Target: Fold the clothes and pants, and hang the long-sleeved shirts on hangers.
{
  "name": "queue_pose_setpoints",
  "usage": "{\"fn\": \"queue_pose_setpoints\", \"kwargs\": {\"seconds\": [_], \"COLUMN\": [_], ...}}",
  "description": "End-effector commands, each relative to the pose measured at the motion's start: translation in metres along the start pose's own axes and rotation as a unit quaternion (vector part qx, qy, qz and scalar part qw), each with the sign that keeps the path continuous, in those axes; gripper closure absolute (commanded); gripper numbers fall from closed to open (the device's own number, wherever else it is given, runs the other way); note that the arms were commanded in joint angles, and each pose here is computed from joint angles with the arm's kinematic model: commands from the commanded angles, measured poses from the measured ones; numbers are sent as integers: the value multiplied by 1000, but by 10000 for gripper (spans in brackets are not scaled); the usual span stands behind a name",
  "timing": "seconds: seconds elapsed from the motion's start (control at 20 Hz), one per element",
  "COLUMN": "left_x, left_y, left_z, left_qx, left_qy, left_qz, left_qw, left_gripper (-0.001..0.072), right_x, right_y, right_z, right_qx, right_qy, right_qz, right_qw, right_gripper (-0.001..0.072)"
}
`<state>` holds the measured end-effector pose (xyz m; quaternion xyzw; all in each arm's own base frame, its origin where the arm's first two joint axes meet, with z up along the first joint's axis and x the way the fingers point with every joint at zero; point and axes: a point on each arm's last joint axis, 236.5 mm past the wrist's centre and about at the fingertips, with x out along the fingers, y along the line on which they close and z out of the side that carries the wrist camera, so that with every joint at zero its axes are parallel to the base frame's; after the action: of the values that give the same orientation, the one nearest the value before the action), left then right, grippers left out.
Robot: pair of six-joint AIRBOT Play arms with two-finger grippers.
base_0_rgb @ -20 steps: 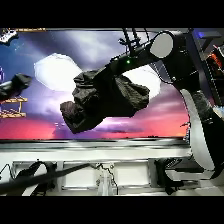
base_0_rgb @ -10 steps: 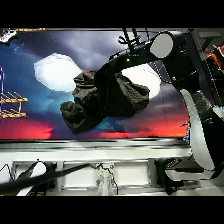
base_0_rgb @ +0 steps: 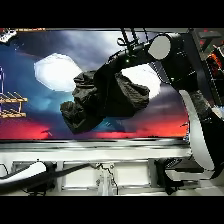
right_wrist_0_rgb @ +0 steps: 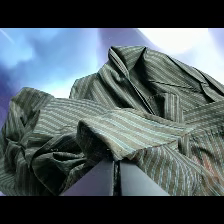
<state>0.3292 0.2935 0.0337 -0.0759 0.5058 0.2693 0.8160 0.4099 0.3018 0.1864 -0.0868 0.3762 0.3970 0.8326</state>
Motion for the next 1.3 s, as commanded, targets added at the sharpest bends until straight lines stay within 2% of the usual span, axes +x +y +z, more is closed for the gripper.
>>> {"fn": "queue_pose_setpoints", "kwargs": {"seconds": [0.0,0.75,0.8,0.85,1.0,1.1,1.25], "left_x": [20,70,70,70,71,73,77], "left_y": [24,29,30,30,30,29,28], "left_z": [-4,6,9,12,18,19,16], "left_qx": [37,64,65,66,67,79,110], "left_qy": [34,18,11,5,-8,-11,-2], "left_qz": [47,62,62,63,64,64,62], "left_qw": [998,996,996,996,996,995,992], "left_gripper": [401,403,422,478,482,558,561], "right_x": [1,1,1,1,1,1,1], "right_y": [1,3,3,3,4,5,5], "right_z": [-1,-7,-6,-6,-6,-6,-6], "right_qx": [0,27,29,30,34,35,40], "right_qy": [2,14,14,14,13,13,13], "right_qz": [2,6,7,7,8,9,9], "right_qw": [1000,1000,999,999,999,999,999], "right_gripper": [680,680,680,680,680,680,680]}}
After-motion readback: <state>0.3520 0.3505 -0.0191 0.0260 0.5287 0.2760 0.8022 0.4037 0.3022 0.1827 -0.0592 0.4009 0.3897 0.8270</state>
